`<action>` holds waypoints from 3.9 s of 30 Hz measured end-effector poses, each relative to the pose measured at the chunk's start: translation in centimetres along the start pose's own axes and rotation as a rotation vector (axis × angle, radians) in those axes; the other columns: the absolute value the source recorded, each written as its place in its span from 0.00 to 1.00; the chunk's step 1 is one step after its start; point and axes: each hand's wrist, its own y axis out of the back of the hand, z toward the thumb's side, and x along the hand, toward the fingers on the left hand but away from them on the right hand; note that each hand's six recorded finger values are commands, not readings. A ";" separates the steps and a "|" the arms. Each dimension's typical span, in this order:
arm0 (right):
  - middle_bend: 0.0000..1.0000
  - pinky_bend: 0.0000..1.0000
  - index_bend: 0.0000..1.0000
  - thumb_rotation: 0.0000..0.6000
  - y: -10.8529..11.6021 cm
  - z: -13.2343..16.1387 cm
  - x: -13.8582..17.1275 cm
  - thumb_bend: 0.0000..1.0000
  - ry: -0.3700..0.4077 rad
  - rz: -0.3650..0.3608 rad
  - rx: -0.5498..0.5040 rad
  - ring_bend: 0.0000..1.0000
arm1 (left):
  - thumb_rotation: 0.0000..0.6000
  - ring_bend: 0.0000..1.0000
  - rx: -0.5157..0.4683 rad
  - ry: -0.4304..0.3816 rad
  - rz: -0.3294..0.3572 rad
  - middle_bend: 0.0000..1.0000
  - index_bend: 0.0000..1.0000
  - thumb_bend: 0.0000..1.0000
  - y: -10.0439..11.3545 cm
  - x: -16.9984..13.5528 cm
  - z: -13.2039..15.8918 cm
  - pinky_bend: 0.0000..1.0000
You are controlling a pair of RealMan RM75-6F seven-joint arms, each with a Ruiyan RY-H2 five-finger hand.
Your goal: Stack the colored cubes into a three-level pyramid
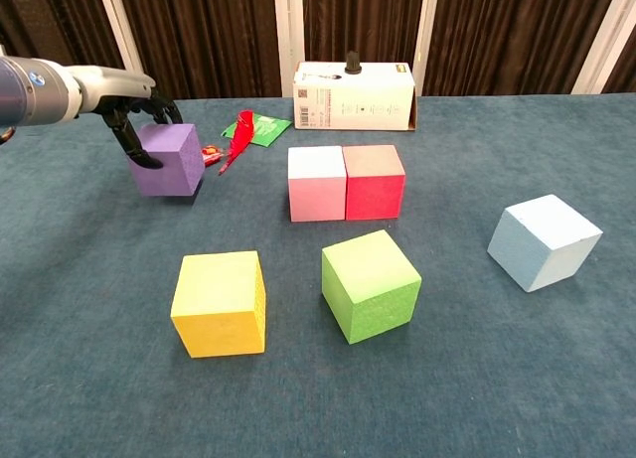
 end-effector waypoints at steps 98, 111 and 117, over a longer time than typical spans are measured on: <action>0.04 0.00 0.11 1.00 3.1 -0.1 0.6 0.24 0.086 -0.134 0.031 0.00 | 1.00 0.00 0.045 0.013 0.035 0.28 0.28 0.37 -3.4 -0.7 13.6 0.00; 0.04 0.00 0.11 1.00 3.2 -0.1 0.6 0.24 0.082 -0.135 0.029 0.00 | 1.00 0.00 0.049 0.015 0.040 0.27 0.27 0.36 -3.5 -0.6 14.1 0.00; 0.04 0.00 0.11 1.00 3.3 -0.1 0.7 0.24 0.082 -0.136 0.026 0.00 | 1.00 0.00 0.050 0.024 0.038 0.23 0.25 0.36 -3.7 -0.6 14.0 0.00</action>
